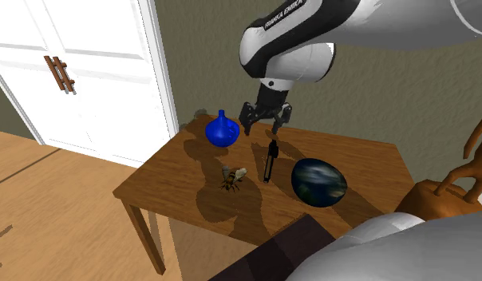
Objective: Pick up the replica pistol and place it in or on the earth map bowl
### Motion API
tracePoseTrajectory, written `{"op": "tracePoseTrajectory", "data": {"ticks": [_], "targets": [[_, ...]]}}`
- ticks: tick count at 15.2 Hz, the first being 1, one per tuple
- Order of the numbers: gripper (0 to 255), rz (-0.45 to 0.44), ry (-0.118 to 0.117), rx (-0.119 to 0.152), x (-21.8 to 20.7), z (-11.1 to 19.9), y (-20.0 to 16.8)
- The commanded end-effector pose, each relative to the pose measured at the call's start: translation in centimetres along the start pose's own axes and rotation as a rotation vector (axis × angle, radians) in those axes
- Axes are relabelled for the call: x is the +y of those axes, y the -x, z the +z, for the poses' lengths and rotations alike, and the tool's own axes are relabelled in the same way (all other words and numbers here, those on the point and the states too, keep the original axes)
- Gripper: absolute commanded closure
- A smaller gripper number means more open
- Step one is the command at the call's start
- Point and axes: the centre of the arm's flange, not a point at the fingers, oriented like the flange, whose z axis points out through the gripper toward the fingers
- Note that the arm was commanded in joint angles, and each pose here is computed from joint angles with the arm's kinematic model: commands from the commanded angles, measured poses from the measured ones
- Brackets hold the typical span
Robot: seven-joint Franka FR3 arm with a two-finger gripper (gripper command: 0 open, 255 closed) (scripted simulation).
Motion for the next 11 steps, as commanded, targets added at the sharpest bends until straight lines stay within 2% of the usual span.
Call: {"op": "tracePoseTrajectory", "data": {"ticks": [1, 11], "targets": [[0, 0.037, -0.017, 0.009, 1.9, 2.0, -0.8], [0, 0.215, -0.109, 0.041, 10.4, 12.6, -3.6]]}}
